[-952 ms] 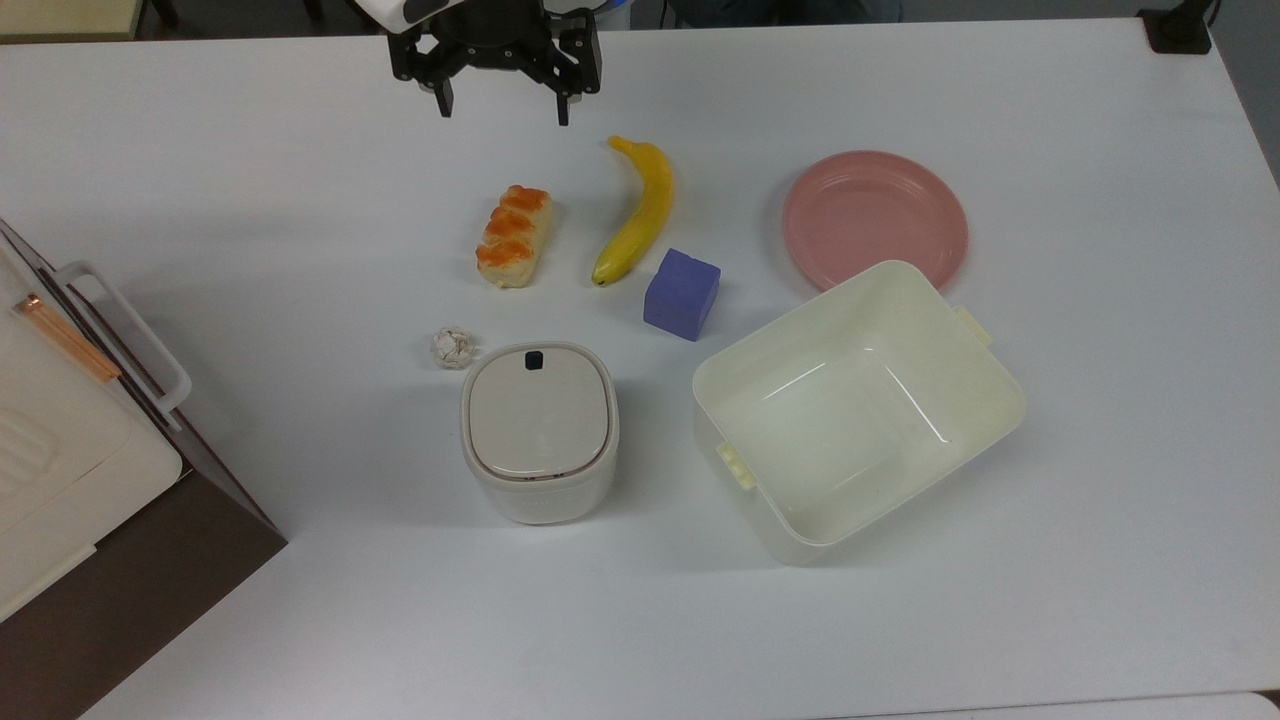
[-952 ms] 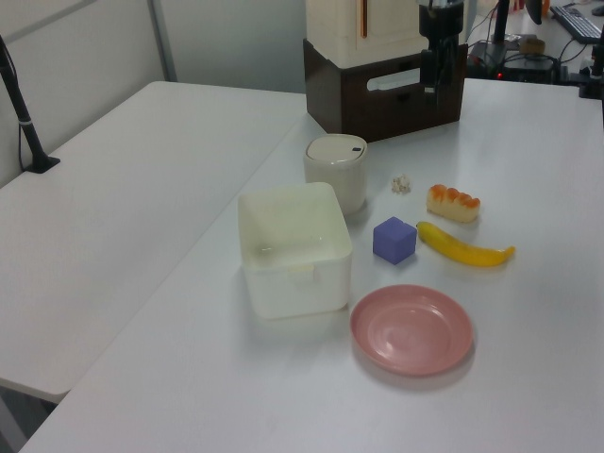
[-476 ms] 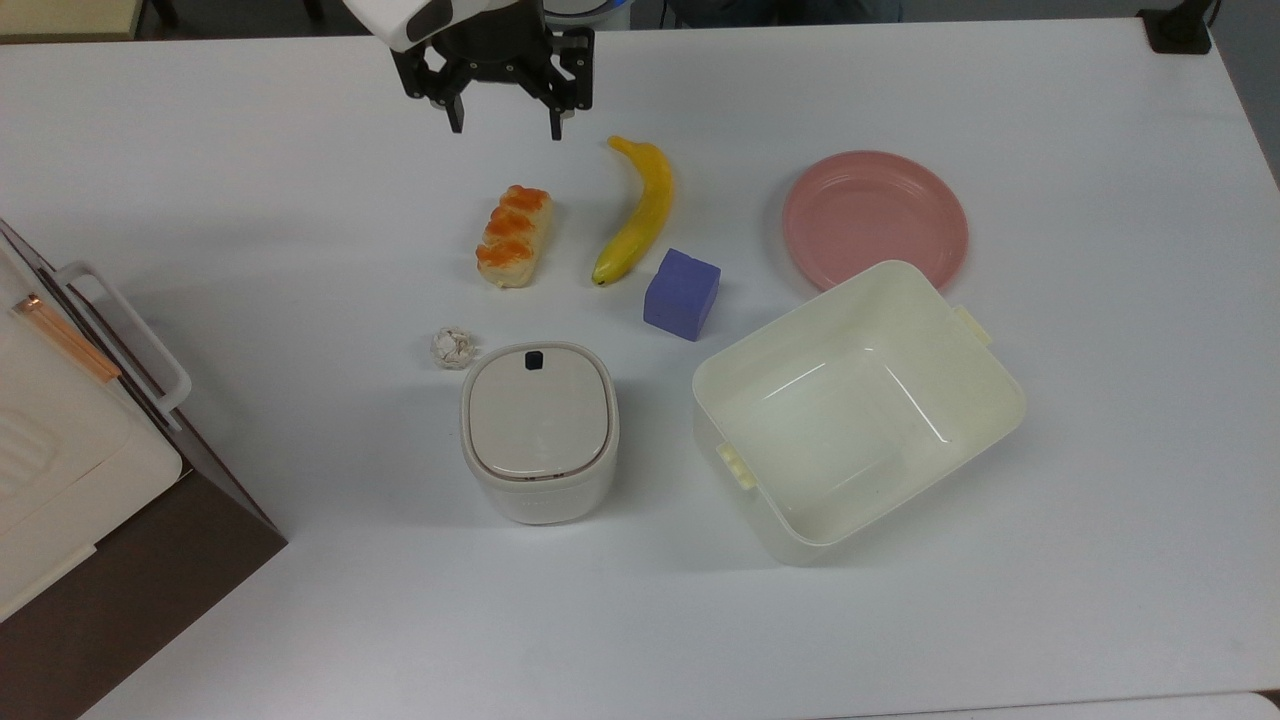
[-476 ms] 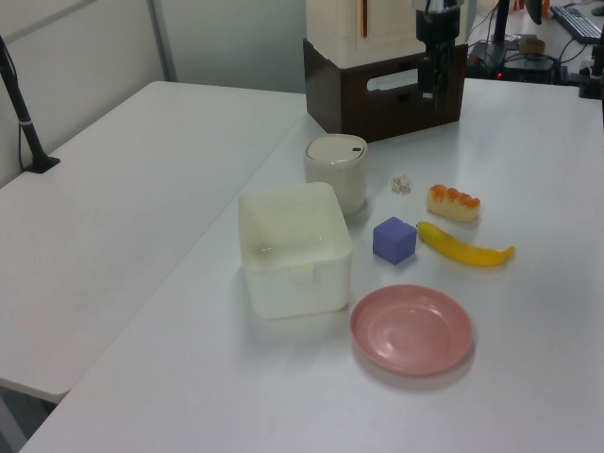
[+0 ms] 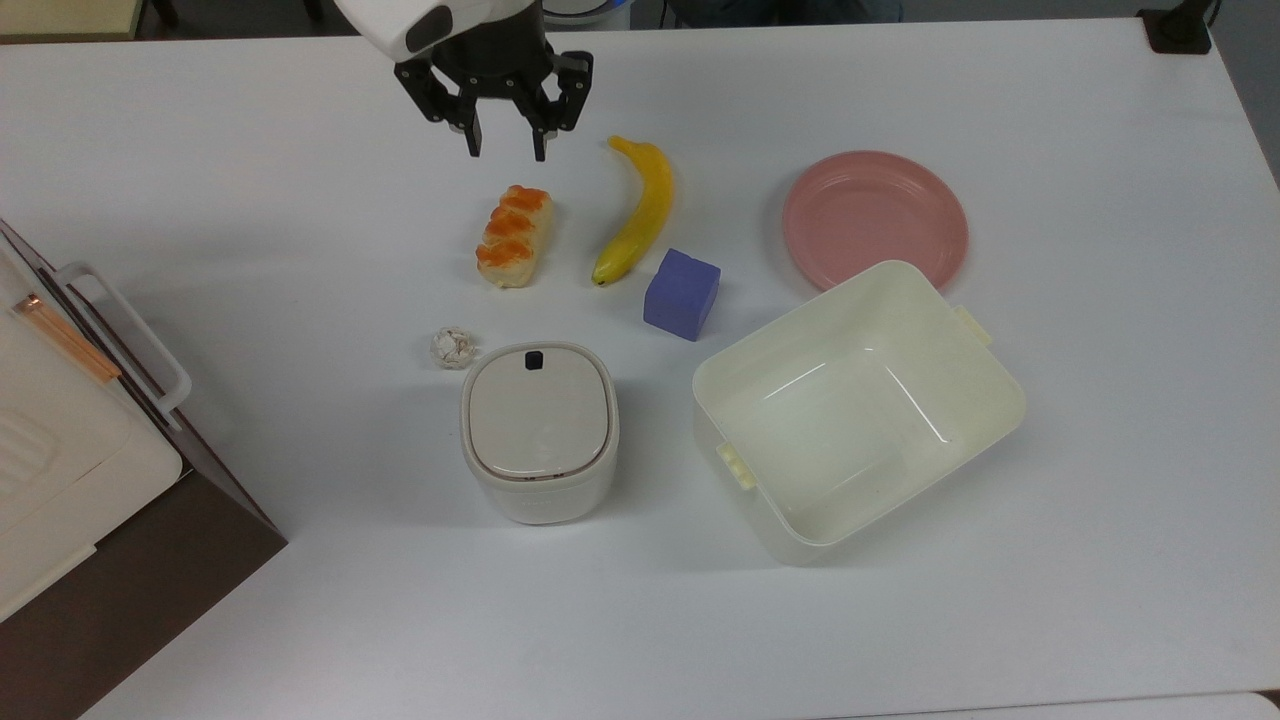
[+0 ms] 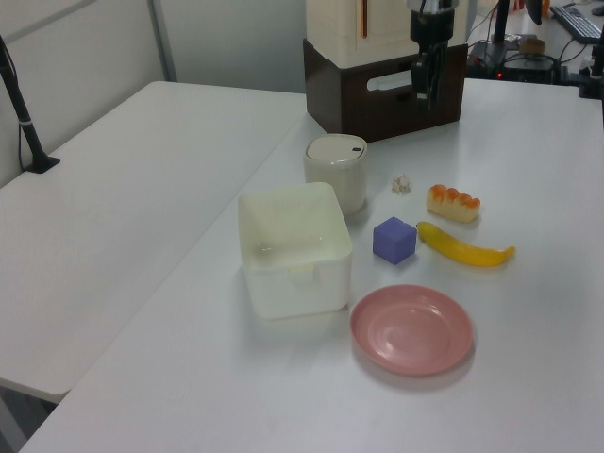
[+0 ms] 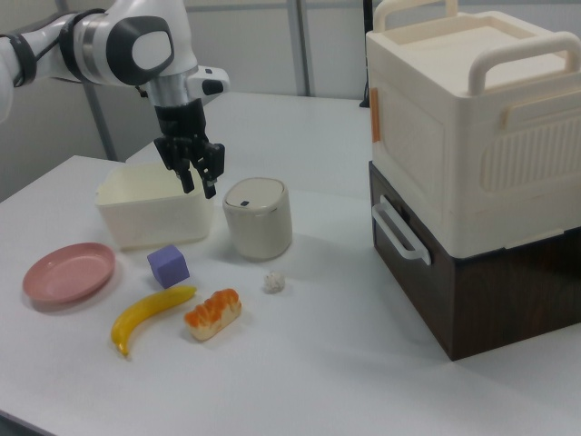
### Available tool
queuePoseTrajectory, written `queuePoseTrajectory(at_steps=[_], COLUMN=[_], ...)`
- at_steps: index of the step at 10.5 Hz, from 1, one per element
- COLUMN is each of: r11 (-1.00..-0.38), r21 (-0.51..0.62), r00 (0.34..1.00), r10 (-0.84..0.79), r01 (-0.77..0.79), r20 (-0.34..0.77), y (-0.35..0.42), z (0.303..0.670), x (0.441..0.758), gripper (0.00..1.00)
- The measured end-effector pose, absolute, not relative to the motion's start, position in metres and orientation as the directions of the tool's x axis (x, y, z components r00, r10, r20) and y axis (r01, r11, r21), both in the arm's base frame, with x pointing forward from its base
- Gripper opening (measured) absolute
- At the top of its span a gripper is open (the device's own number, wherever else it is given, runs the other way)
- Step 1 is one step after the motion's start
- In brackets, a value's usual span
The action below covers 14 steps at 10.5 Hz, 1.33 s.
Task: Open the trash can
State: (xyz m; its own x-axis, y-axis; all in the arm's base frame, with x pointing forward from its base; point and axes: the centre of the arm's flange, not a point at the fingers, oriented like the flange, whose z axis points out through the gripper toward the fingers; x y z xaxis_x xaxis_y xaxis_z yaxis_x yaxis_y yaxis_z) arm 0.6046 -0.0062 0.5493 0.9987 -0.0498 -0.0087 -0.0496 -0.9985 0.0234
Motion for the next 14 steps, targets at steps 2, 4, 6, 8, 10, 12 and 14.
queuePoseTrajectory(at_steps=[2,4,6,8,10,12,14], r11=[-0.999,-0.999,-0.999,-1.000,-1.000,-1.000,-0.999], r21=[0.023,0.022,0.020,0.021,0.025,0.025,0.034], r00=[0.999,0.999,0.998,0.993,0.969,0.936,0.904], r10=[-0.048,-0.047,-0.040,-0.002,0.016,0.020,0.029], r01=[-0.048,-0.047,-0.041,-0.004,0.011,0.012,0.016], r20=[-0.001,0.015,0.044,0.121,0.248,0.351,0.426], y=[-0.006,-0.005,-0.005,-0.006,-0.007,-0.008,-0.008], z=[0.543,0.544,0.541,0.536,0.536,0.524,0.501], x=[0.610,0.612,0.618,0.633,0.653,0.673,0.693], gripper=[0.48,0.48,0.48,0.44,0.37,0.28,0.28])
